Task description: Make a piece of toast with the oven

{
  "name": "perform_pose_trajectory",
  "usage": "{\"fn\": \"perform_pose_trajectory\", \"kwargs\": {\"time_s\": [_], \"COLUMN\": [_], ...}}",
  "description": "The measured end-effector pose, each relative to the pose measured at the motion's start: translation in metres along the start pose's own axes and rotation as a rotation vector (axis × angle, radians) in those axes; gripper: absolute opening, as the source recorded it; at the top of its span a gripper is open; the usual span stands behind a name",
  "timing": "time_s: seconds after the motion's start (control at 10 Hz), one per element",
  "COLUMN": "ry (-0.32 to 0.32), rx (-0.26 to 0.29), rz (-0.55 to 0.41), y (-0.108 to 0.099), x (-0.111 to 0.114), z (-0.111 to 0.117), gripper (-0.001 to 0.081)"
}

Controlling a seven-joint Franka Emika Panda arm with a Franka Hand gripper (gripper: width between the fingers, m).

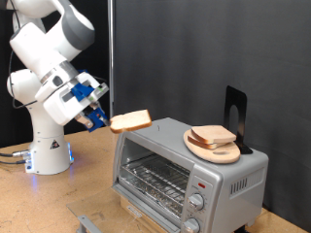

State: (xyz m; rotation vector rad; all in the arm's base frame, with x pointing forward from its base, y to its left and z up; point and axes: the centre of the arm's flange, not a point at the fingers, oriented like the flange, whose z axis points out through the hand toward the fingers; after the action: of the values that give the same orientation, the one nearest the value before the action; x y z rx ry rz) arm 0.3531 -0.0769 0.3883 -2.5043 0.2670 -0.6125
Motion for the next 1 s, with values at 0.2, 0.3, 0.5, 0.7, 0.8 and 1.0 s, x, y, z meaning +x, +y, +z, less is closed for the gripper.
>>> {"fn": "perform_pose_trajectory", "kwargs": {"time_s": [0.2,0.3,0.5,0.7,0.8,1.0], "ry": [-0.068,-0.108,-0.149,-0.157,-0.162,-0.166], "rx": [-0.044,-0.063,-0.090,-0.081,-0.077,-0.078], "rz": [0.005,0.015,0.038,0.028,0.017,0.010], "y": [0.023,0.032,0.048,0.055,0.056,0.057], "x": [-0.005,-0.008,-0.011,-0.012,-0.014,-0.013], "z": [0.011,0.021,0.044,0.063,0.070,0.074], "gripper": [0.0455,0.0455,0.0455,0.0455,0.0455,0.0455]}}
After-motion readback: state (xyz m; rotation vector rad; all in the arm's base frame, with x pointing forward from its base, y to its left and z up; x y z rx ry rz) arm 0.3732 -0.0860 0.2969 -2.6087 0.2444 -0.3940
